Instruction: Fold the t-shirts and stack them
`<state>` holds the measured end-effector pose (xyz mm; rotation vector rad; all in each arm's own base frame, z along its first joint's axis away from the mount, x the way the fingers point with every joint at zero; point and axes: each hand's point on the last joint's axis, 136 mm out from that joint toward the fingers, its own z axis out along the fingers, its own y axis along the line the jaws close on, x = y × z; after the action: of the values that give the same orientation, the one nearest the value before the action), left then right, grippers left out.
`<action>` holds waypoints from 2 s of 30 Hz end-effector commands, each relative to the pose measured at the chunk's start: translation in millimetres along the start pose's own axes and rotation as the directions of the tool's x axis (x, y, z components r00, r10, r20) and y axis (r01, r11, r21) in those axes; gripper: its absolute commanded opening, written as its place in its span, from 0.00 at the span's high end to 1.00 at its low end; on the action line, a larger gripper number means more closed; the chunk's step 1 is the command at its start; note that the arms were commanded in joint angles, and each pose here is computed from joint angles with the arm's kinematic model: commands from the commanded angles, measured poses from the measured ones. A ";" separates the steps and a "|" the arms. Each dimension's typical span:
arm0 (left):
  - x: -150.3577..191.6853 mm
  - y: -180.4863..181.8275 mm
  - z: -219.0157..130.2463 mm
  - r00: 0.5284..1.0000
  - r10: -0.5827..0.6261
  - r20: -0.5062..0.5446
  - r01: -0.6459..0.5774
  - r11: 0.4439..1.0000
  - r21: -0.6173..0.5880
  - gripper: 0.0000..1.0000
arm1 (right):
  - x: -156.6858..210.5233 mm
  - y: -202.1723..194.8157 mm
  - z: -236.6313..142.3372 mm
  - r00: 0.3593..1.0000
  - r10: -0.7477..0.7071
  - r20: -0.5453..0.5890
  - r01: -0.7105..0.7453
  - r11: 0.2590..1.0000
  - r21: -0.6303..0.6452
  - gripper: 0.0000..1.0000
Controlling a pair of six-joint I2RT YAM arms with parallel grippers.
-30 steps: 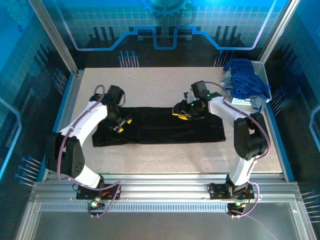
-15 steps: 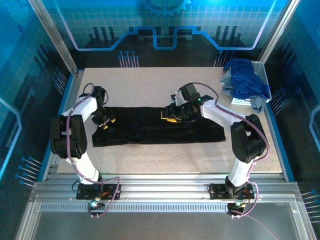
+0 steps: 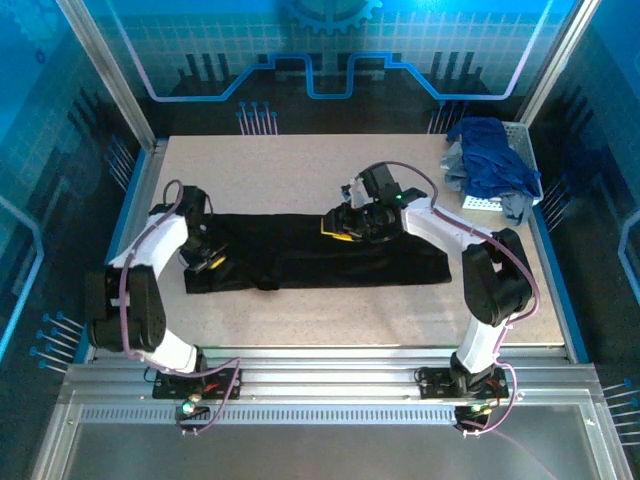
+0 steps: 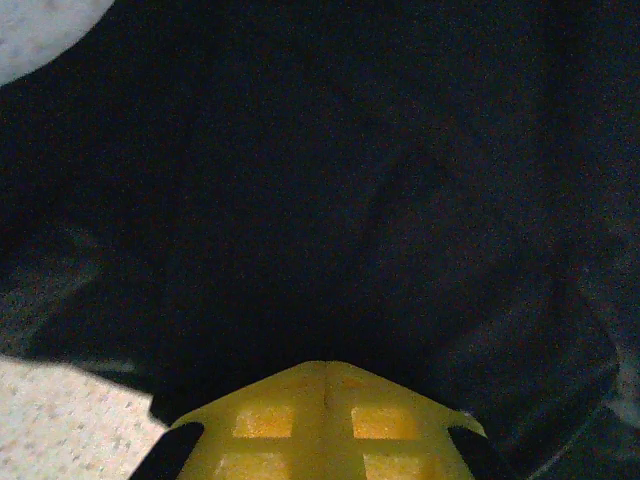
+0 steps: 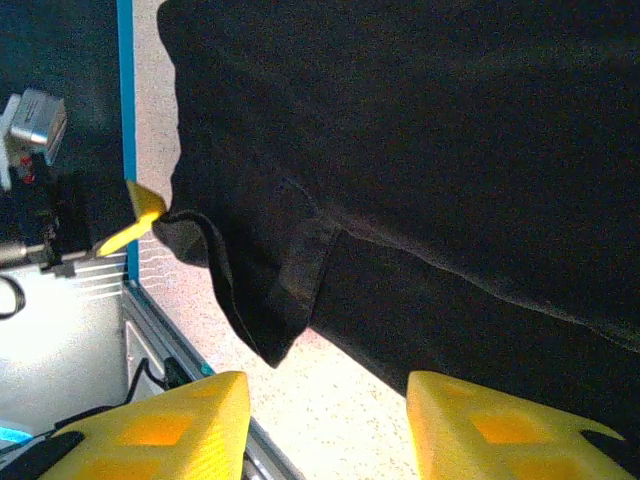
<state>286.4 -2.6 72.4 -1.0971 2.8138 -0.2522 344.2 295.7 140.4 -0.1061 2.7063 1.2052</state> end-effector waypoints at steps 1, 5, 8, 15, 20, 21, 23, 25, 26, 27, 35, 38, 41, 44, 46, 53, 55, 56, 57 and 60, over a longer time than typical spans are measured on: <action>40.9 23.5 -7.5 0.996 -0.016 -0.083 0.010 0.998 -0.065 1.00 | -5.3 1.4 0.3 1.000 0.004 -0.007 -0.004 1.000 -0.018 0.54; 71.0 44.8 -11.7 0.995 -0.055 -0.087 0.044 0.991 -0.130 1.00 | -5.5 -0.4 2.1 1.000 0.008 -0.015 -0.009 1.000 -0.017 0.54; 83.1 62.4 -15.9 0.994 -0.090 -0.055 0.078 0.978 -0.196 0.88 | -5.3 -1.9 3.2 1.000 0.011 -0.021 -0.012 1.000 -0.013 0.54; 61.4 73.3 -41.3 0.994 -0.069 0.090 0.091 0.959 -0.268 0.61 | -3.2 -3.4 3.1 0.999 0.017 -0.028 -0.017 1.000 -0.003 0.54; 2.2 35.5 -43.3 0.987 -0.078 0.141 0.089 0.993 -0.075 0.51 | -3.5 3.7 1.6 1.000 -0.004 -0.022 0.003 0.999 -0.036 0.54; -7.9 29.9 -41.8 0.988 -0.060 0.142 0.069 0.996 -0.059 0.49 | -3.6 8.5 0.5 1.000 -0.019 -0.017 0.018 0.998 -0.054 0.53; -25.7 19.8 -31.6 0.992 -0.024 0.127 0.028 0.999 -0.034 0.48 | -2.5 24.8 -4.1 0.998 -0.070 0.001 0.070 0.992 -0.106 0.52; -35.3 13.6 -18.3 0.995 -0.025 0.095 0.024 1.000 0.001 0.47 | 0.3 36.4 -6.9 0.995 -0.099 0.020 0.101 0.984 -0.146 0.50; -38.3 8.1 -11.0 0.997 -0.019 0.076 0.016 0.999 0.036 0.48 | 2.1 41.1 -7.7 0.994 -0.109 0.029 0.112 0.980 -0.164 0.49; -39.2 6.0 -5.4 0.998 -0.013 0.060 0.011 0.999 0.047 0.48 | 3.6 43.1 -8.0 0.993 -0.109 0.033 0.113 0.979 -0.172 0.49; -33.1 21.9 31.3 1.000 0.029 -0.001 -0.029 0.999 -0.022 0.54 | 7.3 40.7 -6.9 0.995 -0.093 0.034 0.097 0.982 -0.163 0.49; -33.2 27.6 38.3 0.999 0.033 -0.012 -0.033 0.998 -0.054 0.56 | 6.9 40.1 -5.7 0.996 -0.090 0.027 0.094 0.983 -0.158 0.49; -33.4 37.7 41.5 0.999 0.046 -0.010 -0.047 0.993 -0.107 0.57 | 5.7 38.7 -3.8 0.996 -0.083 0.026 0.086 0.984 -0.154 0.49; -30.5 39.6 45.9 0.999 0.049 -0.013 -0.050 0.993 -0.106 0.57 | 4.4 39.8 -2.9 0.997 -0.079 0.026 0.082 0.984 -0.161 0.49; -28.2 37.6 49.8 0.999 0.035 -0.021 -0.037 0.995 -0.089 0.58 | 3.7 40.2 -1.9 0.997 -0.079 0.024 0.082 0.983 -0.164 0.49; -31.6 28.7 47.2 1.000 0.014 0.006 -0.014 0.999 -0.041 0.70 | 2.7 40.9 -0.3 0.997 -0.081 0.016 0.082 0.983 -0.166 0.49; -33.4 26.6 43.2 1.000 0.017 0.016 -0.016 0.999 -0.033 0.73 | 2.9 40.2 -0.1 0.997 -0.079 0.015 0.081 0.983 -0.164 0.49; -34.6 25.6 40.8 1.000 0.020 0.023 -0.019 0.999 -0.030 0.76 | 3.1 39.7 0.3 0.997 -0.079 0.013 0.080 0.983 -0.163 0.49; -35.6 24.3 38.9 0.999 0.020 0.028 -0.019 0.999 -0.025 0.77 | 3.3 39.2 0.4 0.997 -0.077 0.013 0.079 0.984 -0.160 0.49; -36.7 21.7 34.9 0.999 0.022 0.033 -0.022 1.000 -0.015 0.85 | 3.3 36.9 1.2 0.997 -0.072 0.010 0.073 0.985 -0.156 0.49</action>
<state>297.1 35.7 21.5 -1.0760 2.8389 -0.1625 335.7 314.5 159.1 -0.1929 2.5902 1.3570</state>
